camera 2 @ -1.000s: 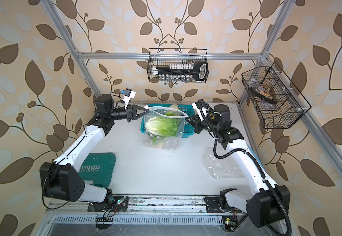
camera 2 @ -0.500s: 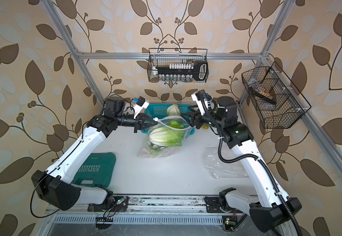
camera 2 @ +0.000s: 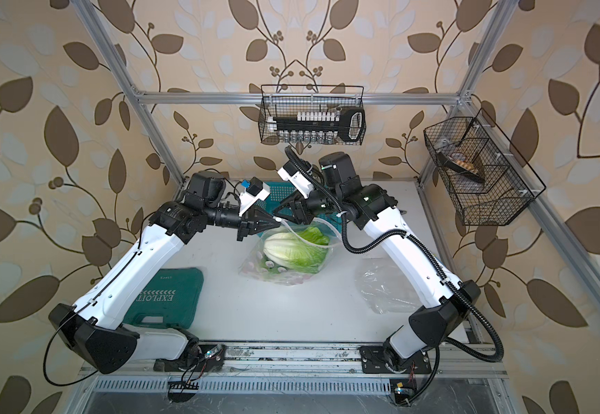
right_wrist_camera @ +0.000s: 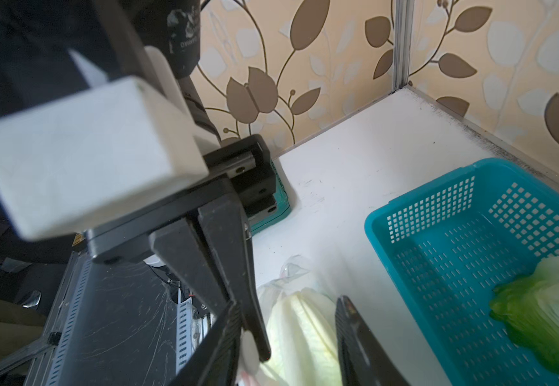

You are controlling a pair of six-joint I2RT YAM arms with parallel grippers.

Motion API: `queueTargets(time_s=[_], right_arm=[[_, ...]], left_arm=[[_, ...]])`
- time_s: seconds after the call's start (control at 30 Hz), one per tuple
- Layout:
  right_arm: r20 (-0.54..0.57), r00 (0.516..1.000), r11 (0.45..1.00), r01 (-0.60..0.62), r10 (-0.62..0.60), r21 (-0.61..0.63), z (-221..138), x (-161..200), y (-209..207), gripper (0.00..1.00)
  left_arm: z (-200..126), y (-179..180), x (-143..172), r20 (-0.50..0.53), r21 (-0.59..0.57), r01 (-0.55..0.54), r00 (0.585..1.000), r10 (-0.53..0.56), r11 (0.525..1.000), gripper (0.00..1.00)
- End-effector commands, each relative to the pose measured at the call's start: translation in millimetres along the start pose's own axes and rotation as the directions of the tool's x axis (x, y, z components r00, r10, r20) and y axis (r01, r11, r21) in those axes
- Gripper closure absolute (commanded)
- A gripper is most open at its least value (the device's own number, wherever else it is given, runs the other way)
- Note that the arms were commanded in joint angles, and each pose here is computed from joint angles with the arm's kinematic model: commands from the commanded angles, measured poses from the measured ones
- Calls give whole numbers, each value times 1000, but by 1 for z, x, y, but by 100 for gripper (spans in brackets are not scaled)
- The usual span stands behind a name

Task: Put the chinese cabbages into a zipper bag and zip it
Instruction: Zip the zipper on the zipper food storage bag.

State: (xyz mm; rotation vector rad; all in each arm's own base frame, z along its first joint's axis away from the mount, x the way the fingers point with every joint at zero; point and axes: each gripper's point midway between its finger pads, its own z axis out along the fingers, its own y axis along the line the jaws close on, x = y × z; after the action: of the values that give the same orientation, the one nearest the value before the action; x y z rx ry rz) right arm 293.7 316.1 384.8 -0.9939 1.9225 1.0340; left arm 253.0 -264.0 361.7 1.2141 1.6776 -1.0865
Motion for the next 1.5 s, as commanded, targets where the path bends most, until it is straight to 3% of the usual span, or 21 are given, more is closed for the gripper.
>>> queueTargets(time_s=[0.0,0.13,0.27,0.8,1.07,1.47], right_arm=[[-12,1000,1000,22,-22,-20,-10,5,10,54],[28,999,998,37,-36,-41,-18,5,15,49],[-5,999,996,47,-47,-75,-16,12,19,49],[-35,998,992,44,-49,-115,7,19,15,62],[-26,998,992,45,-48,-116,9,19,14,83],[-12,997,997,70,-70,-18,-2,35,-18,95]], left_arm=[[-13,-14,-20,53,-15,-104,993,105,994,100],[-12,-11,-16,50,-25,-106,993,107,994,100],[-11,-11,-16,52,-19,-103,993,104,994,100],[-9,-9,-16,51,-12,-87,995,88,996,100],[-8,-4,-16,47,-34,-76,996,78,996,100],[-23,30,-19,119,-184,36,993,-14,982,100]])
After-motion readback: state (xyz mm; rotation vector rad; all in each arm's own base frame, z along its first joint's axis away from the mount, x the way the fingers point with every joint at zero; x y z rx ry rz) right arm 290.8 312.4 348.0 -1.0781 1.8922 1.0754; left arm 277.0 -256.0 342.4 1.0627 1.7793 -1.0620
